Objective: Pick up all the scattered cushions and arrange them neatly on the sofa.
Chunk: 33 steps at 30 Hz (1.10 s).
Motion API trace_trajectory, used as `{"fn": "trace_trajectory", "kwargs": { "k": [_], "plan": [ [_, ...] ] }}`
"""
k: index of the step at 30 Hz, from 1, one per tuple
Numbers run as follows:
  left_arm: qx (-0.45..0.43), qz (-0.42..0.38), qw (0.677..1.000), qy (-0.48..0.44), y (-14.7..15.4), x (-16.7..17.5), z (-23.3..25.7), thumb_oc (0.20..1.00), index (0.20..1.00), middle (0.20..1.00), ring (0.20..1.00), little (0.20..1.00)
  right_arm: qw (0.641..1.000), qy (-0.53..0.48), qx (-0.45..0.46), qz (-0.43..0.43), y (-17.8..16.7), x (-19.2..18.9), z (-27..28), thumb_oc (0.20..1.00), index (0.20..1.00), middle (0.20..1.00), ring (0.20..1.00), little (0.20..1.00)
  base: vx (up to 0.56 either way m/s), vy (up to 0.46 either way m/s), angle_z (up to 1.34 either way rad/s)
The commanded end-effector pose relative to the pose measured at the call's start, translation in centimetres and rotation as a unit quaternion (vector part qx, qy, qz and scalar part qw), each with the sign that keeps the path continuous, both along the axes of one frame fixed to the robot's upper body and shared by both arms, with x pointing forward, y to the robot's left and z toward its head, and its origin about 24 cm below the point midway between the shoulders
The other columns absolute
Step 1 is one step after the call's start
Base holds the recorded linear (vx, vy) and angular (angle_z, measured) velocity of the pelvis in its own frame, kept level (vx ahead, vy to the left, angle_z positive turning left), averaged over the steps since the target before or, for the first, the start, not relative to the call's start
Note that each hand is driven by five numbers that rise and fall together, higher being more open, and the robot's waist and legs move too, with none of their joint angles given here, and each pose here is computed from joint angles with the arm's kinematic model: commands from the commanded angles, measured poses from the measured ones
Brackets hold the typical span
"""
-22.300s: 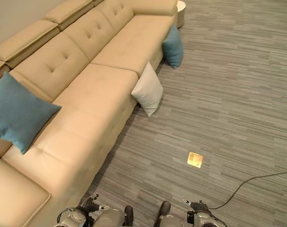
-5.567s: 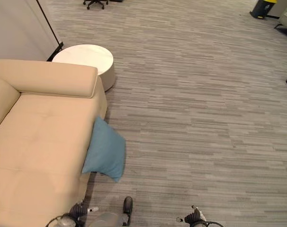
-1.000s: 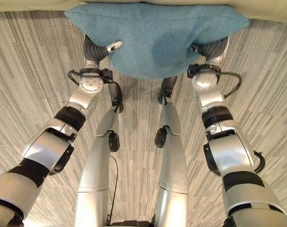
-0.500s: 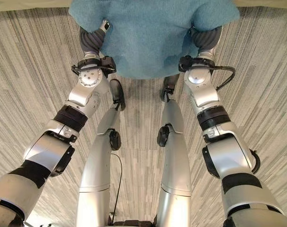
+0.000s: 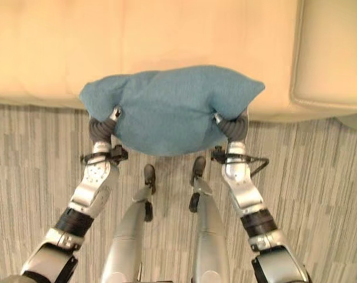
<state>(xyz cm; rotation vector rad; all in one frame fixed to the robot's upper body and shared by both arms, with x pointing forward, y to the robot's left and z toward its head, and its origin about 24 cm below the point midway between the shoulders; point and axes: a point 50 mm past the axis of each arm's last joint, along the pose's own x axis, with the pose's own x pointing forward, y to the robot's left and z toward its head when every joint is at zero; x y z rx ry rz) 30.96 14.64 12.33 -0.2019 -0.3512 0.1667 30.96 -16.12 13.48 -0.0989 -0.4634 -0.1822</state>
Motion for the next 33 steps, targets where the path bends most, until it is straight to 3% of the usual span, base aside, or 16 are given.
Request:
{"fn": "trace_trajectory", "kwargs": {
  "k": [1,6,15,22,33],
  "plan": [
    [0.010,-0.080,0.992,-0.099,-1.9,-1.7,2.2,0.200,0.200,0.200,0.200,0.200,0.992,-0.106,0.010,0.060,1.4,-1.6,2.9,0.200,0.200,0.200,0.200,0.200,0.13,0.079,0.01],
    [0.018,-0.060,0.997,-0.038,0.7,-4.1,-1.4,0.200,0.200,0.200,0.200,0.200,0.997,-0.048,-0.005,0.064,0.4,-3.4,-0.2,0.200,0.200,0.200,0.200,0.200,0.18,0.101,-0.02],
    [0.028,-0.037,0.998,0.037,2.5,-6.3,-4.7,0.200,0.200,0.200,0.200,0.200,0.997,0.001,-0.004,0.081,0.8,-4.7,-2.5,0.200,0.200,0.200,0.200,0.200,0.11,0.170,-0.19],
    [0.022,-0.044,0.998,0.039,2.2,-6.3,-5.0,0.200,0.200,0.200,0.200,0.200,0.996,0.004,-0.021,0.085,0.6,-4.9,-2.6,0.200,0.200,0.200,0.200,0.200,0.16,-0.070,-0.11],
    [-0.004,-0.087,0.994,0.062,0.7,-6.7,-6.0,0.200,0.200,0.200,0.200,0.200,0.997,0.033,-0.027,0.065,-1.4,-6.1,-3.6,0.200,0.200,0.200,0.200,0.200,0.14,-0.143,0.59]
  ]
}}
